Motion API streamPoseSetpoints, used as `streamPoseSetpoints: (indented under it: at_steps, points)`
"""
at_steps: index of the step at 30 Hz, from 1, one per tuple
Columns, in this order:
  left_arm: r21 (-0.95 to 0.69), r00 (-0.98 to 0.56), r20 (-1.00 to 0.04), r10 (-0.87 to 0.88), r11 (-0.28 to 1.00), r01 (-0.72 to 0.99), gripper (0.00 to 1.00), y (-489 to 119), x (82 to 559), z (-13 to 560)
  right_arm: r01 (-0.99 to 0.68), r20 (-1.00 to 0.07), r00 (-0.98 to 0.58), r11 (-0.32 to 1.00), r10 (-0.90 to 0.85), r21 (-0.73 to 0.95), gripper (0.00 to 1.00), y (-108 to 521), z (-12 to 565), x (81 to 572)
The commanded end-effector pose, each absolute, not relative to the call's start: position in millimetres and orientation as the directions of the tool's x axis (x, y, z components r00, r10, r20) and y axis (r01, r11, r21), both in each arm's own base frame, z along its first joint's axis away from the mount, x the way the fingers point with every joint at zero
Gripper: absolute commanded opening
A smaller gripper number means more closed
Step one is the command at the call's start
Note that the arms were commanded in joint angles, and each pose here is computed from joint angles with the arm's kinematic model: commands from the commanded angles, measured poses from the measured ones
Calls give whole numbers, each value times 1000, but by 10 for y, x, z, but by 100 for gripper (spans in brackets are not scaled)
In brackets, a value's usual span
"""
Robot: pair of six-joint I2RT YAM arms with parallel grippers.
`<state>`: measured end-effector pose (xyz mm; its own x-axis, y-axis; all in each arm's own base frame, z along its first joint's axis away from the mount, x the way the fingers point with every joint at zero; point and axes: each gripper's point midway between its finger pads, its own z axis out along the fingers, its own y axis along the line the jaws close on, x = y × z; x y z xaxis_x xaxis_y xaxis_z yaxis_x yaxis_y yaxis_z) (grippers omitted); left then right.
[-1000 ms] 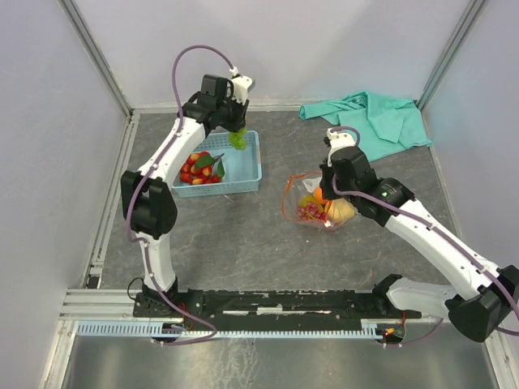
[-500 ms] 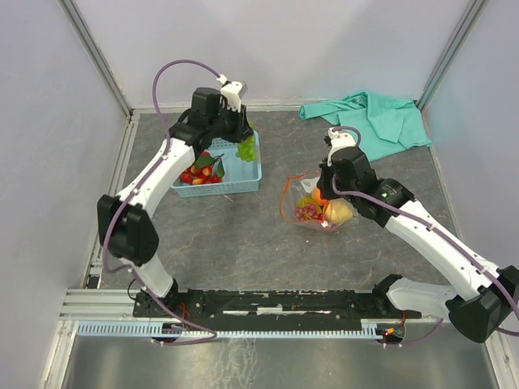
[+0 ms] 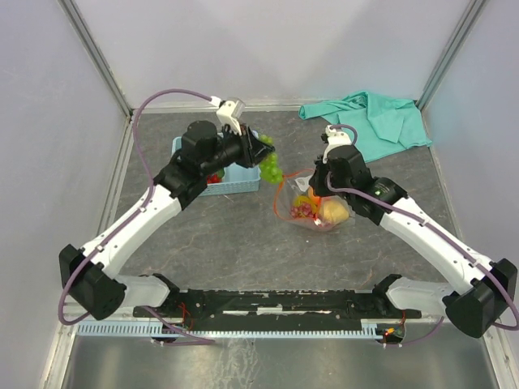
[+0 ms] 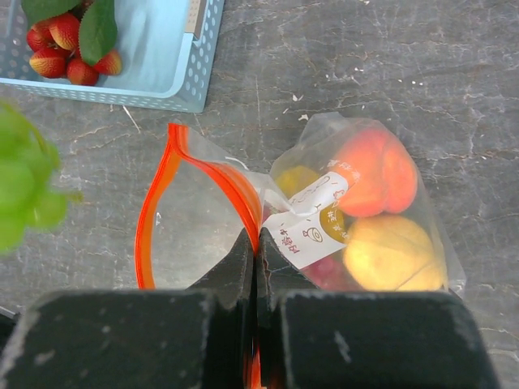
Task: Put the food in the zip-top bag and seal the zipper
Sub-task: Place the fake fruit in the zipper food storage bag.
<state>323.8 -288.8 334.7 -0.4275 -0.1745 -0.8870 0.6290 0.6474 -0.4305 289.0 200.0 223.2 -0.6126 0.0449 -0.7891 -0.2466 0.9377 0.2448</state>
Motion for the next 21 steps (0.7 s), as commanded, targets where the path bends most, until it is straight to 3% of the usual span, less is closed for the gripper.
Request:
streamPoseSetpoints:
  at_steps: [1,21]
  points:
    - [-540,-394,-842,-369,567,623,3,-3002,3022,3755,-259,-806,-580,913,115,316,2,2152,2377,3000]
    - [-753,-420,-656,-627,504,424,3,-3253,2823,3196,-222,-733,-618,831,284,509,1,2403,2323,2997]
